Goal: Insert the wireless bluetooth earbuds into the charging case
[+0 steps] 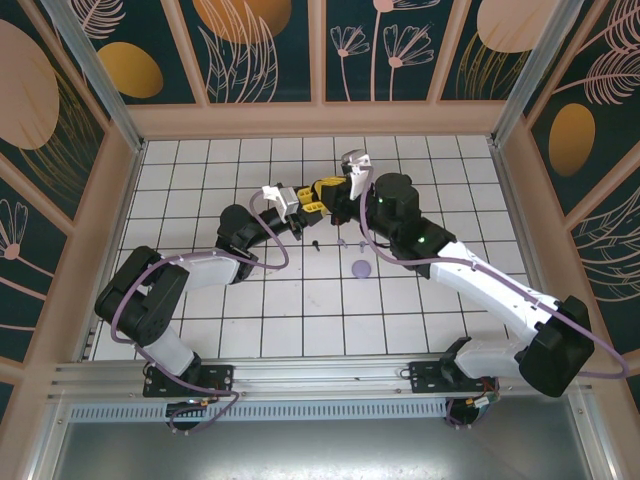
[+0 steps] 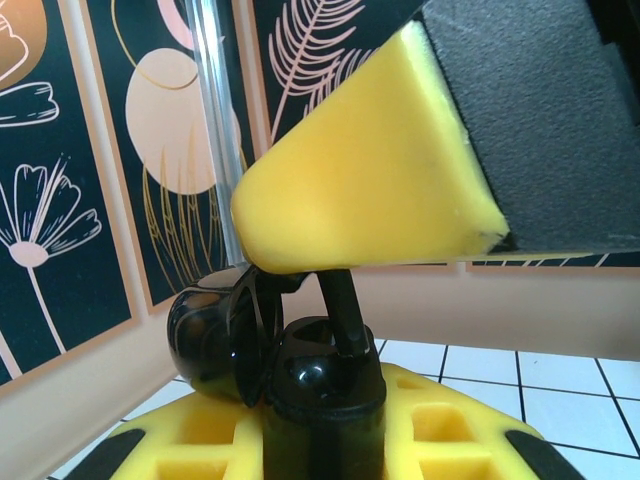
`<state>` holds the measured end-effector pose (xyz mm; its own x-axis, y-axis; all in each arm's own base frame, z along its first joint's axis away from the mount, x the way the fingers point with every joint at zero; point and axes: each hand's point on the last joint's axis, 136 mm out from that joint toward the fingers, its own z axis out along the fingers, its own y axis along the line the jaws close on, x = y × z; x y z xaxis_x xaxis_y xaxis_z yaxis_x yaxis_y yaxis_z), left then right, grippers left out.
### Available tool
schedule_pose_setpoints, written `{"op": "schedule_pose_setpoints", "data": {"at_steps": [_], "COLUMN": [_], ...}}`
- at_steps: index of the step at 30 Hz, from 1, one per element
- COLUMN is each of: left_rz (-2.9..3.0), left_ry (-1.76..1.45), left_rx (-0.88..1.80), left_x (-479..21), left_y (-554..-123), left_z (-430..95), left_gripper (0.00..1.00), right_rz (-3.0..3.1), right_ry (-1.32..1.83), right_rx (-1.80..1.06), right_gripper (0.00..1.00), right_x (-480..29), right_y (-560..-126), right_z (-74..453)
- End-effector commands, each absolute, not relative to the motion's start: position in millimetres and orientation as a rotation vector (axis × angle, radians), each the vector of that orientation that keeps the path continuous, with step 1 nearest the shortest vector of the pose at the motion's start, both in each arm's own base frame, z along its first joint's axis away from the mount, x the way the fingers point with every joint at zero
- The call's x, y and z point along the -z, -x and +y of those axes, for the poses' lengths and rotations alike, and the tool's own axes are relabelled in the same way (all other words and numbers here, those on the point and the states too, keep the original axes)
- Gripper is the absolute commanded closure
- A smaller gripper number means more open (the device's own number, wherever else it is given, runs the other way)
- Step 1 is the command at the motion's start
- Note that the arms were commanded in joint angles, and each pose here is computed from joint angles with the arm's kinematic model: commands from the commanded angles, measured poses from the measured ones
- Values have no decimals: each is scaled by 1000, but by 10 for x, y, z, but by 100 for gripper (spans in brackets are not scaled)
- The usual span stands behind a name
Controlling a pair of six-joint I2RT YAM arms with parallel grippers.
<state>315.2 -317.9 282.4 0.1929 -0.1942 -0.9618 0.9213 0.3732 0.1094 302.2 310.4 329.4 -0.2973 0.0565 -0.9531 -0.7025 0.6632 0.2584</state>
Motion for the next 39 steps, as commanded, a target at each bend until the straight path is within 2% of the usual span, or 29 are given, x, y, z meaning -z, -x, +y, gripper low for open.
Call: {"op": "schedule_pose_setpoints", "data": {"at_steps": [1,9,23,28,30,36,39], "left_rz": [913,913,868,876,886,922,940], "left_ry": [-845,-841,-846,-846,-846,-838,-830], "left_rx": [920,912,915,919,916,919,915], "left_x": [-3294,-3305,-3457,-3438,-3407,-3275,-3194], "left_y": [-3037,-3037,-2938,-2944,-2961,-3001,-3028], "left_z": [-3162,-3153,-3111,-3118,-3122,-3130,-3128], "left_gripper": [100,100,100,100,100,100,100], "right_rz": [1823,1791,1866,1875,1878,1849,1821], "right_ry": [606,596,696,674,653,559,518], "right_rx": [-792,-799,-667,-678,-687,-742,-780], "right_gripper": [93,93,95,92,86,54,47], "right_x": [-2933,-3049,-2648,-2673,-2717,-3086,-3323], "right_y": [-2910,-2912,-2903,-2934,-2953,-3026,-3029], "right_z": [3173,3173,3143,3166,3175,3202,3186]}}
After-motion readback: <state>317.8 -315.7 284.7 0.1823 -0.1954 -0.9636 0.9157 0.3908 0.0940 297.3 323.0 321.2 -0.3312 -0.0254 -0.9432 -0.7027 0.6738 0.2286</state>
